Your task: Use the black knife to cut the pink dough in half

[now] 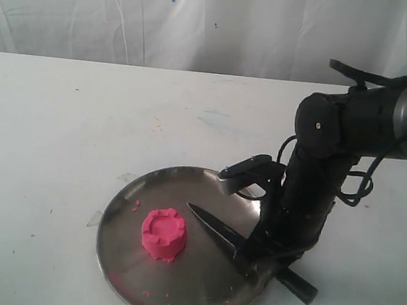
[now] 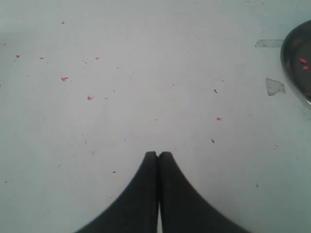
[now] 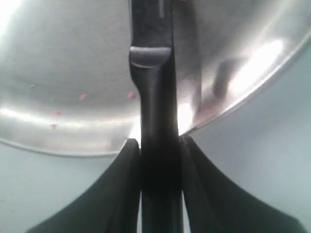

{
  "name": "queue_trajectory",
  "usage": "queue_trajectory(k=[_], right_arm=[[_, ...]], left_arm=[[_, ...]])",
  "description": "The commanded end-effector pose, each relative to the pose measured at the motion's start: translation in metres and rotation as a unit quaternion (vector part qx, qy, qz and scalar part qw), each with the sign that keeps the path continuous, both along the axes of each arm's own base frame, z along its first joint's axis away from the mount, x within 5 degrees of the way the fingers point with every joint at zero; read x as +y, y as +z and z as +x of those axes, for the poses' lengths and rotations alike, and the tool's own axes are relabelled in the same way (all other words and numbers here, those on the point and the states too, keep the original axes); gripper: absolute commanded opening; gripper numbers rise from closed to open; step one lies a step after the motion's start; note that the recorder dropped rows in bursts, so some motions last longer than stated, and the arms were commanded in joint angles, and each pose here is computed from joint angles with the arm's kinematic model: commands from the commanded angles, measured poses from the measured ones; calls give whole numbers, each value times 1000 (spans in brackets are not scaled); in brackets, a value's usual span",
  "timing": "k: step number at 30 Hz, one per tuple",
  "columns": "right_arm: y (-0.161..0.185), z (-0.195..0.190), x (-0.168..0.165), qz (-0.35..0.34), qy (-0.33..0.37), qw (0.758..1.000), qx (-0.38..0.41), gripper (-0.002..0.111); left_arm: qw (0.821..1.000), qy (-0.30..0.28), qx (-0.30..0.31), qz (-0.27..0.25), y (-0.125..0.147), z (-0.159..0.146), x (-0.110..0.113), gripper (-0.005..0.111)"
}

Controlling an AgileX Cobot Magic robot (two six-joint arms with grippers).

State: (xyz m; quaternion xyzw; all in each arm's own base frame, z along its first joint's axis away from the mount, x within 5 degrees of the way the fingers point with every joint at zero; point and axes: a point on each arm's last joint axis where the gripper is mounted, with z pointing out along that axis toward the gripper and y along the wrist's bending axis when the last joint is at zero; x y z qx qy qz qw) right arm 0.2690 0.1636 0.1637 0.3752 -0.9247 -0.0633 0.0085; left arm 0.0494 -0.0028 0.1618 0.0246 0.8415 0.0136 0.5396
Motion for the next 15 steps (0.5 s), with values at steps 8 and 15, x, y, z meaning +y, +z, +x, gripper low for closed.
queue_trajectory(k=[8,15], right_arm=[[-11,4,-2,-25,-19,999,-8,16],[-11,5,-1,-21,-32,999,-11,28]], left_arm=[[1000,2,-1,-1,-1,0,0,0],[1000,2,-1,-1,-1,0,0,0]])
